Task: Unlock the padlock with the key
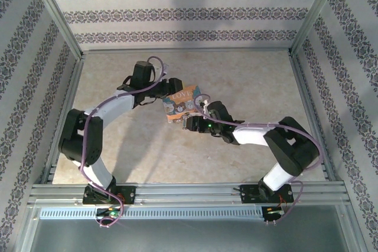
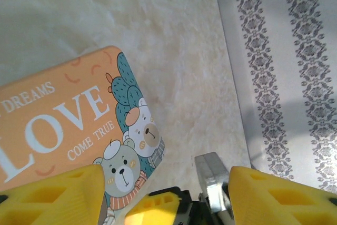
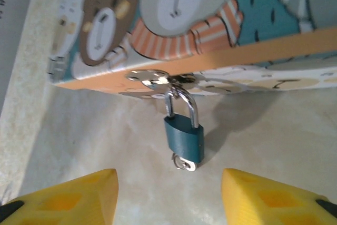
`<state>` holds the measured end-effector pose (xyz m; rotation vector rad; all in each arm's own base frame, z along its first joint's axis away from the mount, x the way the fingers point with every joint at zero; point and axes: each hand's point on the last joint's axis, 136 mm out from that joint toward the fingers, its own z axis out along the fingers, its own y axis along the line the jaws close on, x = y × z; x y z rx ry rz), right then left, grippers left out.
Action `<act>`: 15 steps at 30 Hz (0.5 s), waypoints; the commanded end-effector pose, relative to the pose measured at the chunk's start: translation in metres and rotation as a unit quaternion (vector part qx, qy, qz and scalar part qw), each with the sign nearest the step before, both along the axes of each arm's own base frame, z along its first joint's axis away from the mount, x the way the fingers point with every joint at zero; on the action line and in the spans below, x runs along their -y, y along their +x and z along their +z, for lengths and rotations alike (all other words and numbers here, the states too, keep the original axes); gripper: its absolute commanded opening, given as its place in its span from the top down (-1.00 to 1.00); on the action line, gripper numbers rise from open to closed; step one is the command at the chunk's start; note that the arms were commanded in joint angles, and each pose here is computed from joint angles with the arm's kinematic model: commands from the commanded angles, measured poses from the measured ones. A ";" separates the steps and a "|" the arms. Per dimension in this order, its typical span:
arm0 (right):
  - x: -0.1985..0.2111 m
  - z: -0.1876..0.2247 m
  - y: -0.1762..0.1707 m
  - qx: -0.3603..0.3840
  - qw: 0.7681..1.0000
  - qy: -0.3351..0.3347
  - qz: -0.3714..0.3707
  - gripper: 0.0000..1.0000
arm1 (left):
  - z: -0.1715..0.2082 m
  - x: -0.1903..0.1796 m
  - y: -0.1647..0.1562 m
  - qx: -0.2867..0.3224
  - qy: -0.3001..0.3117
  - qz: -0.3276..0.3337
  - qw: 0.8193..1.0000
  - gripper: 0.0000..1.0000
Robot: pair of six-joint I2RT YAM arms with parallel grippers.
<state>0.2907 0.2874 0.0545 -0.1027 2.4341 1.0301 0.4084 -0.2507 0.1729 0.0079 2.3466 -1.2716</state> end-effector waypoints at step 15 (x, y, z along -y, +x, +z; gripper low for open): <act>-0.020 -0.014 0.018 0.003 0.999 0.024 -0.029 0.14 | -0.048 0.003 0.002 -0.032 0.051 -0.013 0.998 -0.23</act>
